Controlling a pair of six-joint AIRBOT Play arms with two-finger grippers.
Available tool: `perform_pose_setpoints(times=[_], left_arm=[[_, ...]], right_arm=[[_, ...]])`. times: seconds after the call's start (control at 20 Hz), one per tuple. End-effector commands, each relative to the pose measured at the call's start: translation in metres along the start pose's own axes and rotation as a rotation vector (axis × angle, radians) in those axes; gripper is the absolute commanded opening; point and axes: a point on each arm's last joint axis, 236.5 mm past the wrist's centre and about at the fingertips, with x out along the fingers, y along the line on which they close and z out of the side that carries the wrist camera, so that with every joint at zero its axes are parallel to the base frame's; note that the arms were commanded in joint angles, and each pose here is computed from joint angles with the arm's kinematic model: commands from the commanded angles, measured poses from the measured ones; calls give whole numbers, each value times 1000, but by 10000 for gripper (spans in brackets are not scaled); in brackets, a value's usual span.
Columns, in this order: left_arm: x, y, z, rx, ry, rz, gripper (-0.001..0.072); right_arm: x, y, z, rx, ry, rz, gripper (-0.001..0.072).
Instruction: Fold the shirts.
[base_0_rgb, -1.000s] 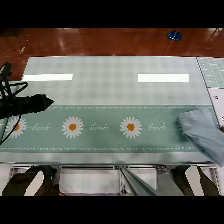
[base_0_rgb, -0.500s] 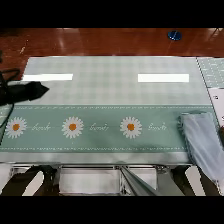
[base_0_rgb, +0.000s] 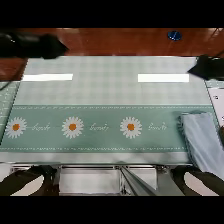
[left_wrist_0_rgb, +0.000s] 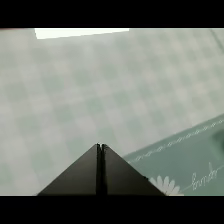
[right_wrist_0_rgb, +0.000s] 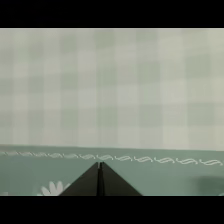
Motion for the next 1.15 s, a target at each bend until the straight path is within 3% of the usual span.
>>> perform_pose_setpoints(times=[0.0,0.1,0.25,1.1], left_arm=[[51,51,-81,59,235,228,18],[59,94,-123,-93,325,312,18],[57,103,-136,-181,353,294,18],[58,103,-134,-180,346,295,18]], right_arm=[[81,8,-49,-214,212,-240,20],[105,-5,-68,-166,300,-277,20],[111,-3,-62,-169,275,-270,20],[109,-3,-61,-172,269,-271,20]])
